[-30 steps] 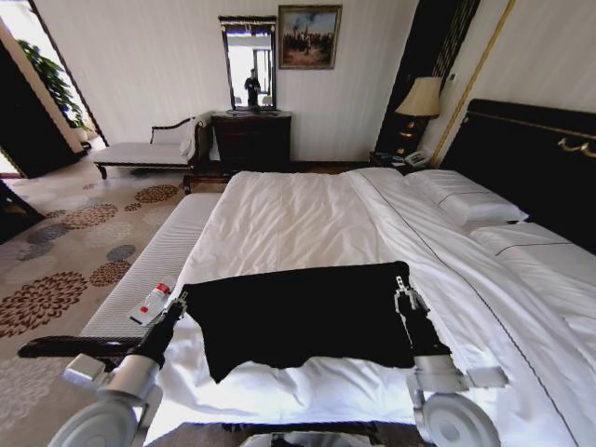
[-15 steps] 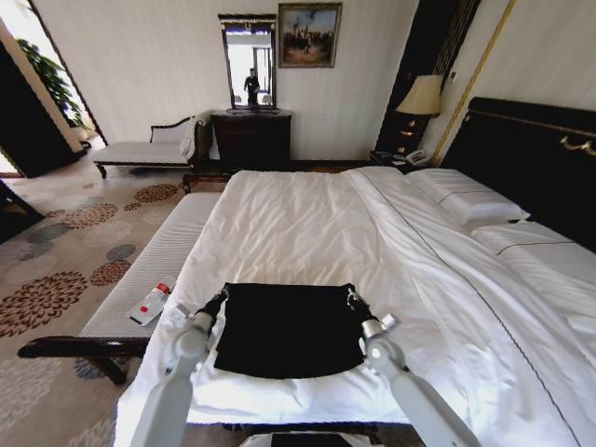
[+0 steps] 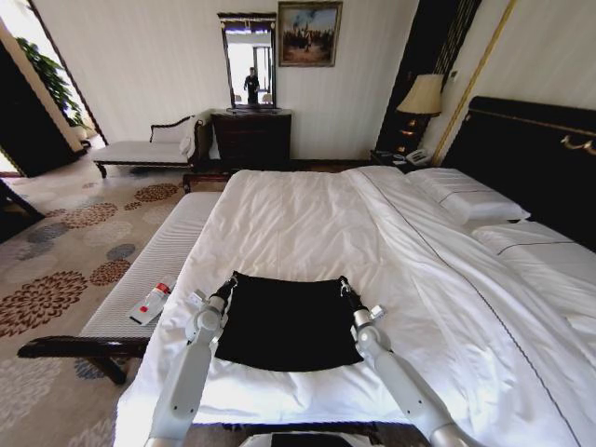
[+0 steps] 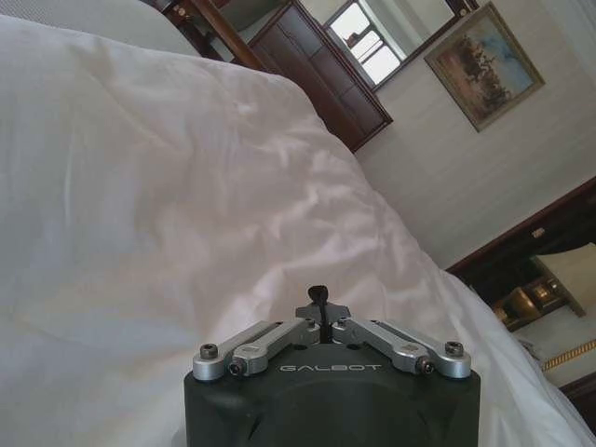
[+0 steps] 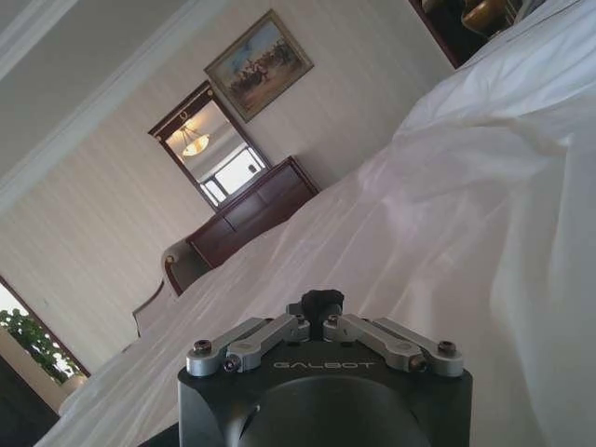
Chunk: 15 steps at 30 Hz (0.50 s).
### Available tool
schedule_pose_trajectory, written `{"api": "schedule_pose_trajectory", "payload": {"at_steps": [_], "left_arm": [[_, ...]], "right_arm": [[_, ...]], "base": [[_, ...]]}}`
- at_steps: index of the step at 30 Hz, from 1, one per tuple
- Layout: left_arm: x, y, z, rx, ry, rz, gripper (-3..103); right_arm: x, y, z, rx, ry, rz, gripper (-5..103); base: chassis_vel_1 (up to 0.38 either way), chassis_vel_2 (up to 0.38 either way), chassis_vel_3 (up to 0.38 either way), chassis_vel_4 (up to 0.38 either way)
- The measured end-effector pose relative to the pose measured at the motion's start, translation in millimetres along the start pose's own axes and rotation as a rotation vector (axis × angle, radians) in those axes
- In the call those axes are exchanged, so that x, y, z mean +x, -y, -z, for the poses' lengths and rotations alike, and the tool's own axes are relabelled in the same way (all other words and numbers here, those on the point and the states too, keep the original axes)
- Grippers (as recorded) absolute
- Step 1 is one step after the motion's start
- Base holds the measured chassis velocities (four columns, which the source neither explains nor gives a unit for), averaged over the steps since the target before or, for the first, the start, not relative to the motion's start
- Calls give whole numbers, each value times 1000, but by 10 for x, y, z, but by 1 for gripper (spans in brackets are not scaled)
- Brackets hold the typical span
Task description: Fold the clothes on the bed.
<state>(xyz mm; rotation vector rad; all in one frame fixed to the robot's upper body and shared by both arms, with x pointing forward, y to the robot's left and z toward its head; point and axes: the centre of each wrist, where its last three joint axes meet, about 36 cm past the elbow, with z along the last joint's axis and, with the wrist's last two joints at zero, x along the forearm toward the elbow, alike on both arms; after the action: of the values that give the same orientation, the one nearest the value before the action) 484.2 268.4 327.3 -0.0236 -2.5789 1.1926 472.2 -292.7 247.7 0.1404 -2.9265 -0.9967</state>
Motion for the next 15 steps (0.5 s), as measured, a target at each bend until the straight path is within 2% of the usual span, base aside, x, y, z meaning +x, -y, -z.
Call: {"api": "schedule_pose_trajectory", "payload": {"at_steps": [8,13,15], "left_arm": [[209,17,95,44,24,-45,1],[502,-82,67,34,14,-59,1],[677,-179,39,28,5,-58,1]], "right_arm": [[160,-91,174,-58,76,102,1],[404,-93,192,-50,67,116,1],[568,-35,179,-27,58,110,1]], "base": [[0,0,0,0],[0,0,0,0],[0,0,0,0]]}}
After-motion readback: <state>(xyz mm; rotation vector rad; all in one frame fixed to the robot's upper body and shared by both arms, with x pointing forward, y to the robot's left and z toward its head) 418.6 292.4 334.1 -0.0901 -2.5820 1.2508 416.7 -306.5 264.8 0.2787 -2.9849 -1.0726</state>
